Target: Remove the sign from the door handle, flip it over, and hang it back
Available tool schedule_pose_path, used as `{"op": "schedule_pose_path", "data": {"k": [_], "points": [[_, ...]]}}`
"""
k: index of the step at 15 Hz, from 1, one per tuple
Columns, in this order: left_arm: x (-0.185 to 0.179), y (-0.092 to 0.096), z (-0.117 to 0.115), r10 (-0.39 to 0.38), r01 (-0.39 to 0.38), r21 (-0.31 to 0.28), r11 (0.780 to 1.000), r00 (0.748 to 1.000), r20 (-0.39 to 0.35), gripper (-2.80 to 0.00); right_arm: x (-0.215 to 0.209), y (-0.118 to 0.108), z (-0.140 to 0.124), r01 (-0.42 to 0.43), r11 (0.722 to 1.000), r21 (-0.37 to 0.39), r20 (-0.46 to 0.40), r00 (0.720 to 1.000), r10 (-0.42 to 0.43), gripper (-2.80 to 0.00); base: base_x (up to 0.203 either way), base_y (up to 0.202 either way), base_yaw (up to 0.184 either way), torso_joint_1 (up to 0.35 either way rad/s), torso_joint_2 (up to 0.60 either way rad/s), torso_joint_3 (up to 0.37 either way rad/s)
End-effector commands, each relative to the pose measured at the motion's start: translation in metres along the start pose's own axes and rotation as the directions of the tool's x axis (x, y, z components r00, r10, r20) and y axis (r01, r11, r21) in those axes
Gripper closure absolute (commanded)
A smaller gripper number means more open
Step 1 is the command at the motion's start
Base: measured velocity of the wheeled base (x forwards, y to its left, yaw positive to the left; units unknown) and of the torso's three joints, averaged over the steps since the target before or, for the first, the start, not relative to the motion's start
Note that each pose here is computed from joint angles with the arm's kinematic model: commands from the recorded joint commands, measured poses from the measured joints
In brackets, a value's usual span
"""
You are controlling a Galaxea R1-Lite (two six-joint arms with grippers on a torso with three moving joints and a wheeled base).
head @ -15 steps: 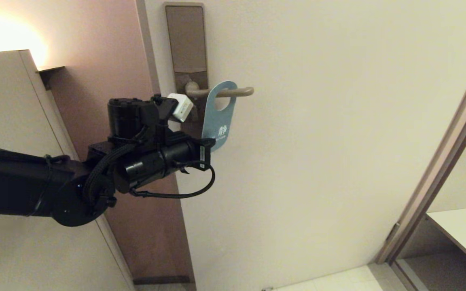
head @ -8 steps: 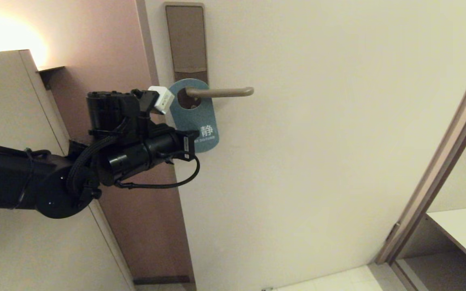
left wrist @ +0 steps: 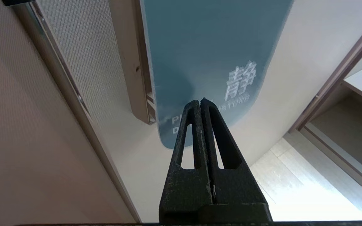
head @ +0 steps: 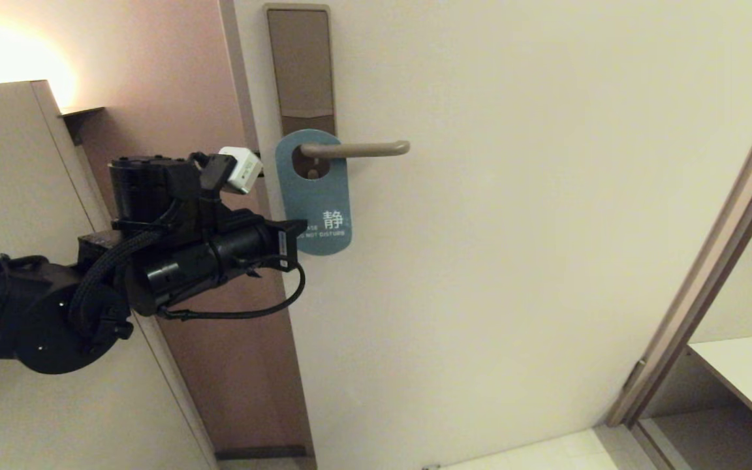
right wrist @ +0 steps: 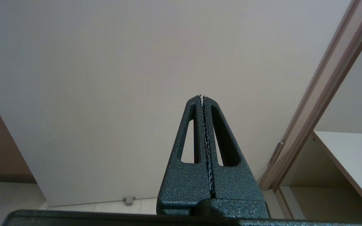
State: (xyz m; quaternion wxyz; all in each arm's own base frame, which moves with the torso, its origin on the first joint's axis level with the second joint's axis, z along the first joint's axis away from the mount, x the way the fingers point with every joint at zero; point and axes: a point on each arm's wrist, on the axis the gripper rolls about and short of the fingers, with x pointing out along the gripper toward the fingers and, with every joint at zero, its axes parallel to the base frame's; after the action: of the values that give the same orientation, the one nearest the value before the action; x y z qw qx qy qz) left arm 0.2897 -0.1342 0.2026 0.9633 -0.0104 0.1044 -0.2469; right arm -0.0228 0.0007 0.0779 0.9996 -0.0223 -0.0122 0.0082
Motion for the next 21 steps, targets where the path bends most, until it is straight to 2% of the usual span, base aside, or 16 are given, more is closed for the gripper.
{"op": "schedule_pose_path", "data": {"k": [1, 7, 14, 18, 21], "points": [[-0.008, -0.001, 0.002, -0.003, 0.003, 0.000, 1.000, 1.000, 0.013, 0.00, 0.000, 0.000, 0.000, 0.000, 1.000, 0.000, -0.001, 1.000, 0.000, 0.00, 0.000, 0.000, 0.000, 0.000, 0.00, 0.000], [-0.031, -0.002, -0.002, -0.002, 0.002, 0.001, 1.000, 1.000, 0.008, 0.00, 0.000, 0.000, 0.000, -0.001, 1.000, 0.000, -0.001, 1.000, 0.001, 0.00, 0.000, 0.000, 0.000, 0.000, 0.00, 0.000], [-0.080, -0.005, -0.011, 0.005, -0.005, 0.001, 1.000, 1.000, 0.021, 0.00, 0.000, 0.000, 0.000, 0.000, 1.000, 0.000, -0.001, 1.000, 0.000, 0.00, 0.000, 0.000, 0.000, 0.000, 0.00, 0.000], [-0.114, 0.014, -0.025, 0.102, -0.102, -0.016, 0.995, 0.995, 0.019, 0.00, 0.000, 0.000, 0.000, 0.000, 1.000, 0.000, -0.001, 1.000, 0.000, 0.00, 0.000, 0.000, 0.000, 0.000, 0.00, 0.000], [-0.146, 0.025, -0.043, 0.194, -0.194, 0.000, 0.981, 0.981, 0.012, 0.00, 0.000, 0.000, 0.000, -0.001, 1.000, 0.000, -0.001, 1.000, 0.001, 0.00, 0.000, 0.000, 0.000, 0.000, 0.00, 0.000]]}}
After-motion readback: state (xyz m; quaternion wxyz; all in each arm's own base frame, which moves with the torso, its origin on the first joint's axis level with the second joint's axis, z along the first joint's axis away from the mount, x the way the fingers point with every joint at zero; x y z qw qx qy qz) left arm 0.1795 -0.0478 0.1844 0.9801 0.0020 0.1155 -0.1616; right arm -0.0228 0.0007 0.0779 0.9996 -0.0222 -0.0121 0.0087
